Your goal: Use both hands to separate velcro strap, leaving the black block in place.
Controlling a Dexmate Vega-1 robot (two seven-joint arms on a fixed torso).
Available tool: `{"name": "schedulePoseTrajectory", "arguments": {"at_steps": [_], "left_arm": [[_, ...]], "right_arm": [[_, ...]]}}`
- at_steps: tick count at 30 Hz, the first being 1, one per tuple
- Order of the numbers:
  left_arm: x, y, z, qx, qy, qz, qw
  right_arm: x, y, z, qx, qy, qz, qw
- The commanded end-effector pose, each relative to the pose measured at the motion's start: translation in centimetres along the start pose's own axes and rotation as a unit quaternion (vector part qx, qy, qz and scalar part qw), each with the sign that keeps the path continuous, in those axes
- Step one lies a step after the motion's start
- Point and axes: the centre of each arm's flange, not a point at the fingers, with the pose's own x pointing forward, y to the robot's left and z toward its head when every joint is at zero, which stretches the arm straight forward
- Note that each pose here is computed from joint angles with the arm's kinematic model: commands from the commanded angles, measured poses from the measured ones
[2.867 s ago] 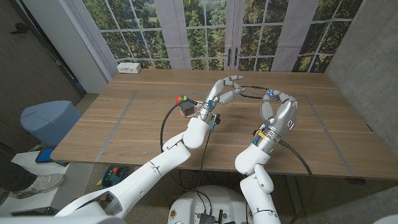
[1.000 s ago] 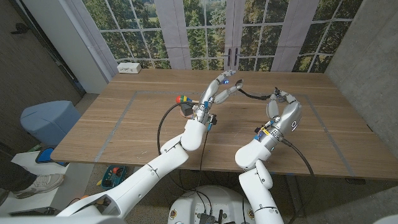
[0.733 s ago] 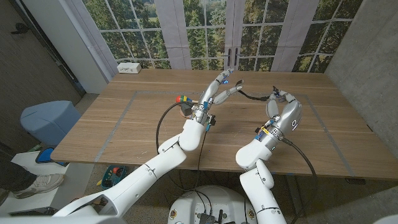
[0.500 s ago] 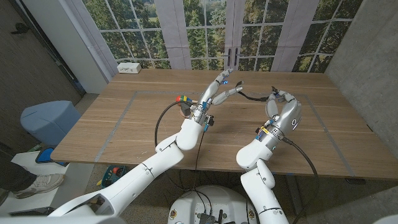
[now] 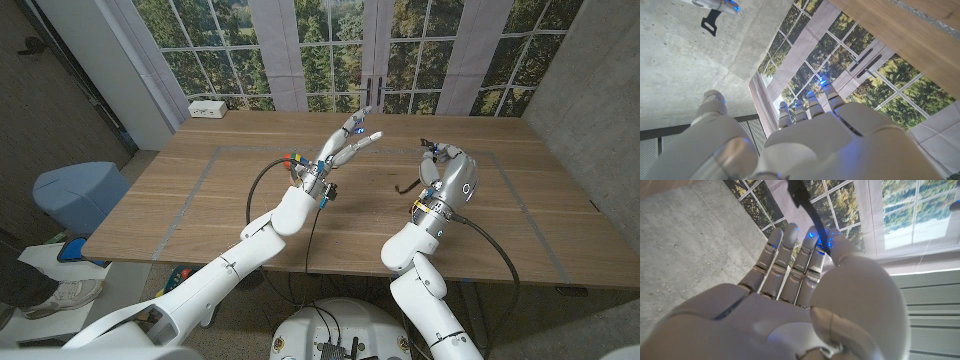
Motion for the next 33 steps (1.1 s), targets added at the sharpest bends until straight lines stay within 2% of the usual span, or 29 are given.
{"name": "schedulePoseTrajectory", "arguments": {"at_steps": [1, 9, 14, 20, 33], "left_arm": [[-0.3, 1.6, -0.7, -0.049, -0.007, -0.009, 0.999], [-0.4, 2.5, -0.9, -0.047, -0.01, 0.001, 0.999], [-0.4, 3.0, -1.1, -0.045, -0.009, 0.003, 0.999], [-0.6, 3.5, -1.2, -0.041, -0.009, 0.008, 0.999], [-0.8, 4.2, -1.3, -0.036, -0.01, 0.013, 0.999]], "right_arm": [[-0.1, 0.6, 0.5, -0.07, -0.024, 0.073, 0.9946], [0.0, 0.8, 0.8, -0.105, -0.029, 0.108, 0.9882], [0.1, 1.2, 1.2, -0.142, -0.024, 0.153, 0.9776], [0.1, 1.7, 1.5, -0.166, -0.018, 0.183, 0.9689], [0.1, 2.0, 1.7, -0.176, 0.001, 0.207, 0.9625]]}}
